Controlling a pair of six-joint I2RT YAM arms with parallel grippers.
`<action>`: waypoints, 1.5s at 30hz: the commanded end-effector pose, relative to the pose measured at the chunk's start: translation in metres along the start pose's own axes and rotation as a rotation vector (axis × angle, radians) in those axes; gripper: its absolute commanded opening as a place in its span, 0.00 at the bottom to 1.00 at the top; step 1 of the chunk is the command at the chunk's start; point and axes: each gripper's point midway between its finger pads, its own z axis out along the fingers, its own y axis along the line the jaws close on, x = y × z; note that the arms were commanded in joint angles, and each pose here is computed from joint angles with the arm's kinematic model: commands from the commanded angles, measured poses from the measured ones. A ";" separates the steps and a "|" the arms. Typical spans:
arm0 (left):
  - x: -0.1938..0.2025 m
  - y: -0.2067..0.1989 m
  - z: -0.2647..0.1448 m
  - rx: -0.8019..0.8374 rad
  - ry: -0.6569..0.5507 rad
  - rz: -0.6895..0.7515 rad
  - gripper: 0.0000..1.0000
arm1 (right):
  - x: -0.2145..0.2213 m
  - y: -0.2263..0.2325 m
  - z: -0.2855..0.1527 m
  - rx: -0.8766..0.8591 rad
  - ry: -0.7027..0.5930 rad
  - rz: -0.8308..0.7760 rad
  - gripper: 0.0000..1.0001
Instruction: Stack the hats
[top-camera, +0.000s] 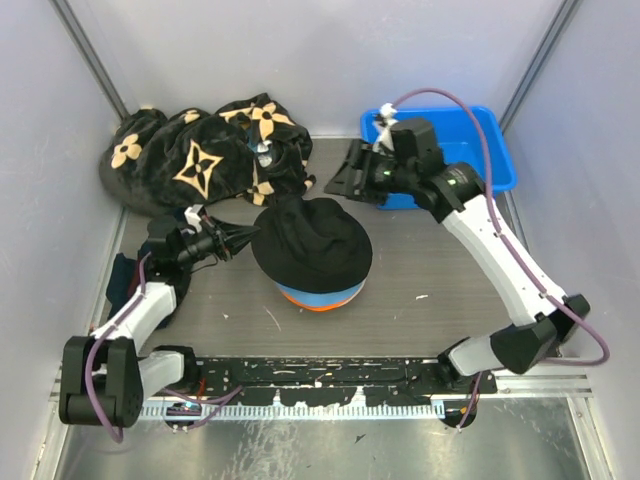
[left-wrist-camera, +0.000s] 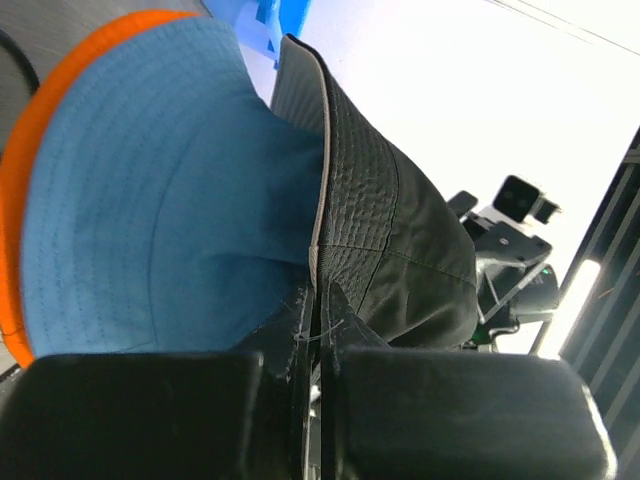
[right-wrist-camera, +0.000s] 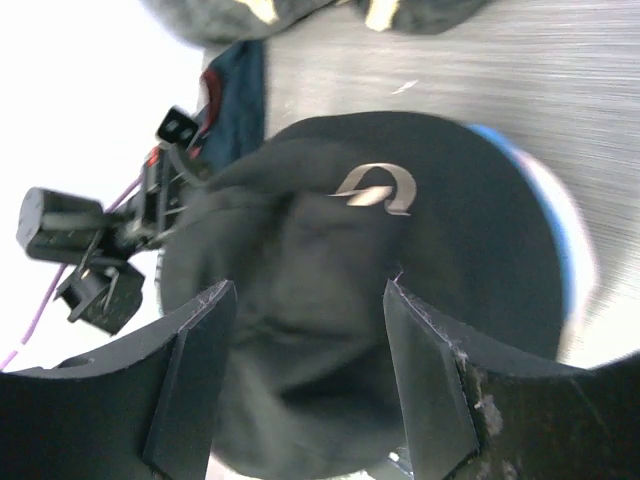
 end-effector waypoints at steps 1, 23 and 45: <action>-0.009 -0.006 0.010 0.007 0.006 0.067 0.03 | -0.037 -0.031 -0.048 -0.001 -0.195 0.053 0.67; -0.033 0.011 0.043 -0.103 0.121 0.102 0.02 | 0.054 -0.124 -0.036 -0.317 -0.088 0.467 0.59; -0.033 0.015 0.047 -0.146 0.137 0.098 0.01 | 0.078 -0.144 -0.006 -0.442 -0.074 0.609 0.58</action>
